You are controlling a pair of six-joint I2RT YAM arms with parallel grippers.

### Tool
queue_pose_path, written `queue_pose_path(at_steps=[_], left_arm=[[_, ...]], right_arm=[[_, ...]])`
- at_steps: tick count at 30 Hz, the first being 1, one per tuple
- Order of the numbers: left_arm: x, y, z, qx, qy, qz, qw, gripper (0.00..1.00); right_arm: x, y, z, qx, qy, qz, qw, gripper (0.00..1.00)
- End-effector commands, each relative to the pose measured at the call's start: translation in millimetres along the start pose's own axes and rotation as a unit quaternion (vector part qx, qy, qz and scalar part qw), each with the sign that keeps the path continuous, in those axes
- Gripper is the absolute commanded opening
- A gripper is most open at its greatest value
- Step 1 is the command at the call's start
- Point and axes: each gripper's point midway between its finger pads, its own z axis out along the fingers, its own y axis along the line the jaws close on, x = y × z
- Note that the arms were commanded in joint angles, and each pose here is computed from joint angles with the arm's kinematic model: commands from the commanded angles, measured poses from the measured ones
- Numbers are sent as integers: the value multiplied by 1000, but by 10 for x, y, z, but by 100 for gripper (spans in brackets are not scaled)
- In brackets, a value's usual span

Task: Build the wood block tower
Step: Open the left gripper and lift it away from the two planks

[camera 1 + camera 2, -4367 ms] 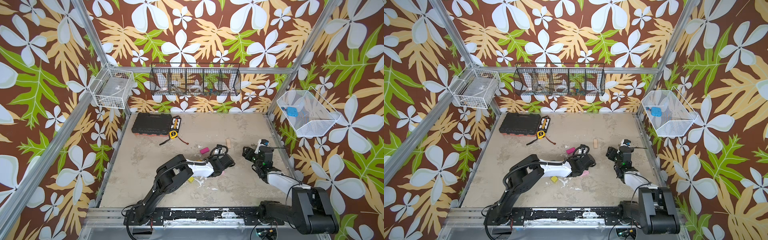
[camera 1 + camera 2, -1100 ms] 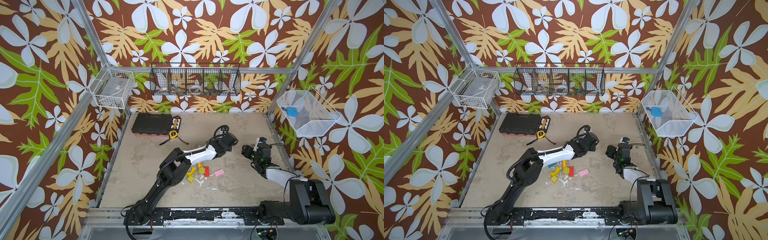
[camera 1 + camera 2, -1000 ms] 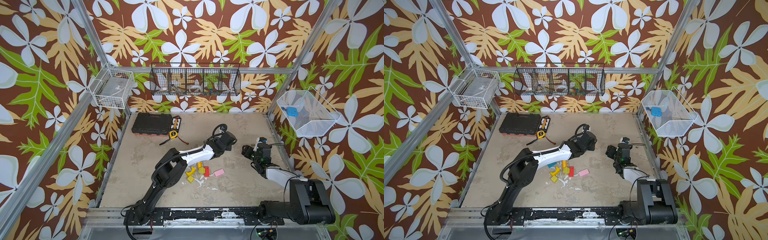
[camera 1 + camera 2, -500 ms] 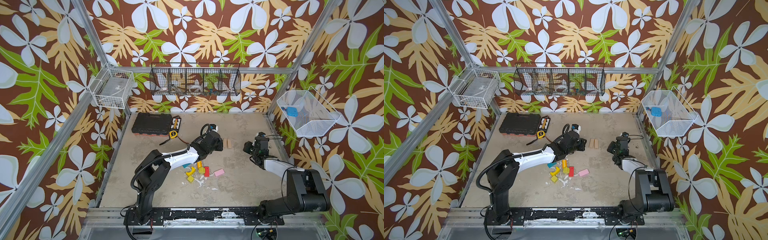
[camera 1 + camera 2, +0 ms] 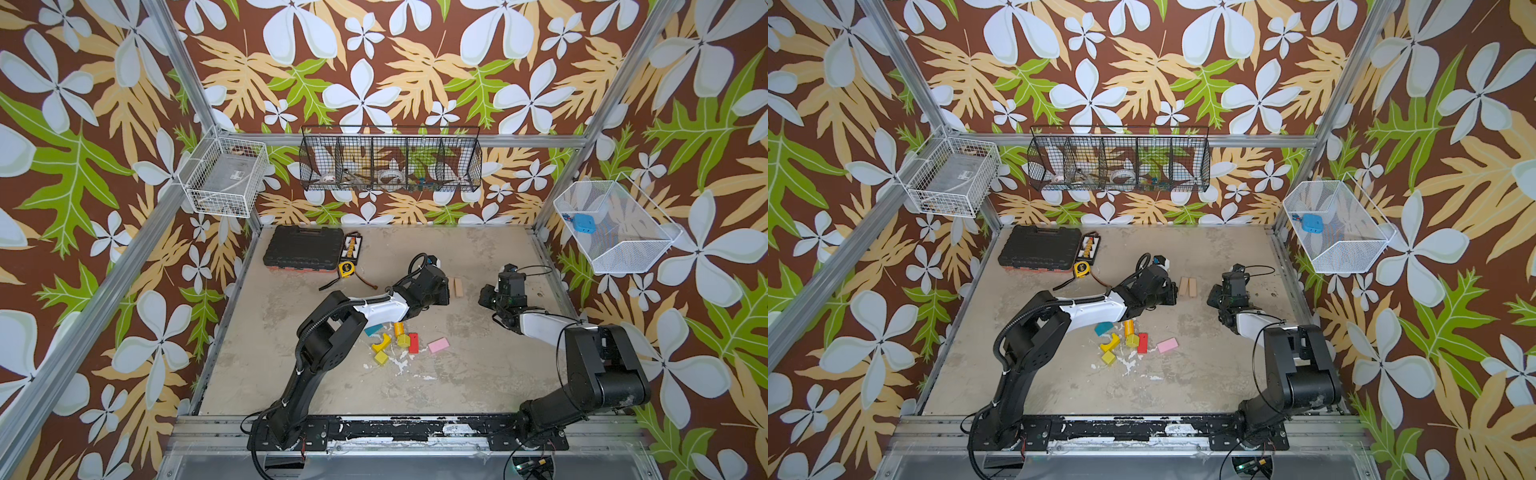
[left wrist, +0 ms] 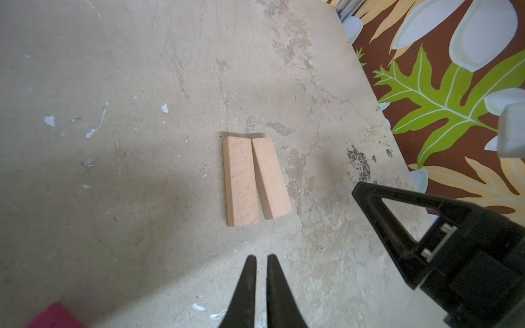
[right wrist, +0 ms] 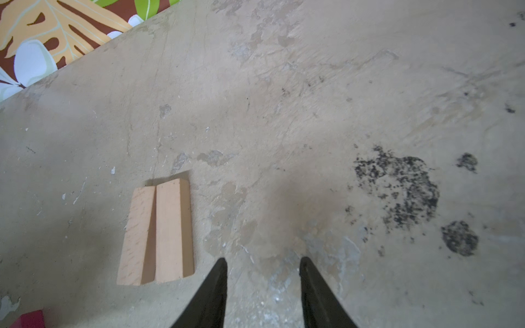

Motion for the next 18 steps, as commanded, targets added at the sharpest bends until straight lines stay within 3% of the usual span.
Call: queue_pose_path(at_steps=[1,6,18], left_arm=[[-18,-41,85,8,0,-7,1000,12],[67,11,226,3,10,-11,1000,11],[88,197,349,-43,2,-8,999,8]], right_arm=[[7,20,49,9,9,-16,1000,41],[42,72,133,2,28,-23,999,36],[167,253,340,-24,78,-50,995,36]])
